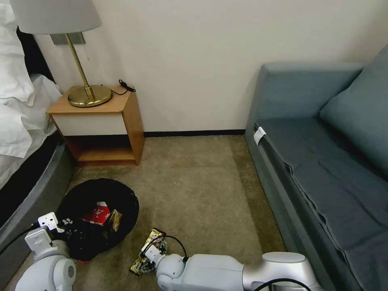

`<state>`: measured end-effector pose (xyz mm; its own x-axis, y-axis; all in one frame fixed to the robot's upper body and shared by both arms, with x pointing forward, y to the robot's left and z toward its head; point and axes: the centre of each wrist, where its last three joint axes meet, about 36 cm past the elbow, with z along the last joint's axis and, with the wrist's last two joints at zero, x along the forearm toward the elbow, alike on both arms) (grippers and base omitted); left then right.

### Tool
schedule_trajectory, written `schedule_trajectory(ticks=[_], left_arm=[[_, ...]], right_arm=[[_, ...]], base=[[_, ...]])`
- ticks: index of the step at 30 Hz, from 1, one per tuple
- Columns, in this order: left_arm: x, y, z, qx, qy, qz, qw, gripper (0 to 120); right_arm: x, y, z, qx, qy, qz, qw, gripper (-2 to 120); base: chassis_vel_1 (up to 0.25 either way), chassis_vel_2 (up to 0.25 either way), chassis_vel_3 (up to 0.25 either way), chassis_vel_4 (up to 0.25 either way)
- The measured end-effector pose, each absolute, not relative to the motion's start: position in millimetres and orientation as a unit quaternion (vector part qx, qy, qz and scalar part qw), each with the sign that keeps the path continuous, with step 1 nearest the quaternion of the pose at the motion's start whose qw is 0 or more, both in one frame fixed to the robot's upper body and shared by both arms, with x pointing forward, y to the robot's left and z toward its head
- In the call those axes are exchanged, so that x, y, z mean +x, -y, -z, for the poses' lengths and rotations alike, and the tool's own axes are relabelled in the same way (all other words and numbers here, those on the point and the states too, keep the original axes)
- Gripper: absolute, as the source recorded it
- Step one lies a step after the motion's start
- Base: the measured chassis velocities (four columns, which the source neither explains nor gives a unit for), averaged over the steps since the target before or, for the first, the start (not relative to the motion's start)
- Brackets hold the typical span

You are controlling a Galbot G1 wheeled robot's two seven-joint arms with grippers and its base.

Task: Pick up the trash bin, then pick up the garbage on the floor and place it into the trash bin.

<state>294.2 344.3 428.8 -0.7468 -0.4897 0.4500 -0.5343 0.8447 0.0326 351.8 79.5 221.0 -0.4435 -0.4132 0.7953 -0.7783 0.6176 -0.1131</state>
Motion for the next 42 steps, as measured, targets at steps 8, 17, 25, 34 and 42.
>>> schedule_trajectory(ticks=[8, 17, 25, 34, 42], left_arm=[[297, -344, -428, 0.272, 0.934, -0.050, 0.226, 2], [298, -344, -428, 0.271, 0.934, -0.047, 0.226, 2], [298, -343, -427, 0.269, 0.934, -0.046, 0.228, 2], [298, -343, -426, 0.270, 0.934, -0.044, 0.228, 2], [298, -342, -426, 0.269, 0.935, -0.042, 0.229, 2]], right_arm=[[357, -75, -229, 0.354, 0.816, -0.236, 0.391, 100], [351, -73, -221, 0.345, 0.810, -0.237, 0.412, 100], [347, -79, -217, 0.343, 0.808, -0.234, 0.418, 100], [348, -82, -218, 0.343, 0.808, -0.228, 0.421, 100], [346, -92, -215, 0.345, 0.804, -0.218, 0.432, 100]], base=[[0.000, 0.000, 0.000, 0.000], [0.000, 0.000, 0.000, 0.000], [0.000, 0.000, 0.000, 0.000], [0.000, 0.000, 0.000, 0.000], [0.000, 0.000, 0.000, 0.000]])
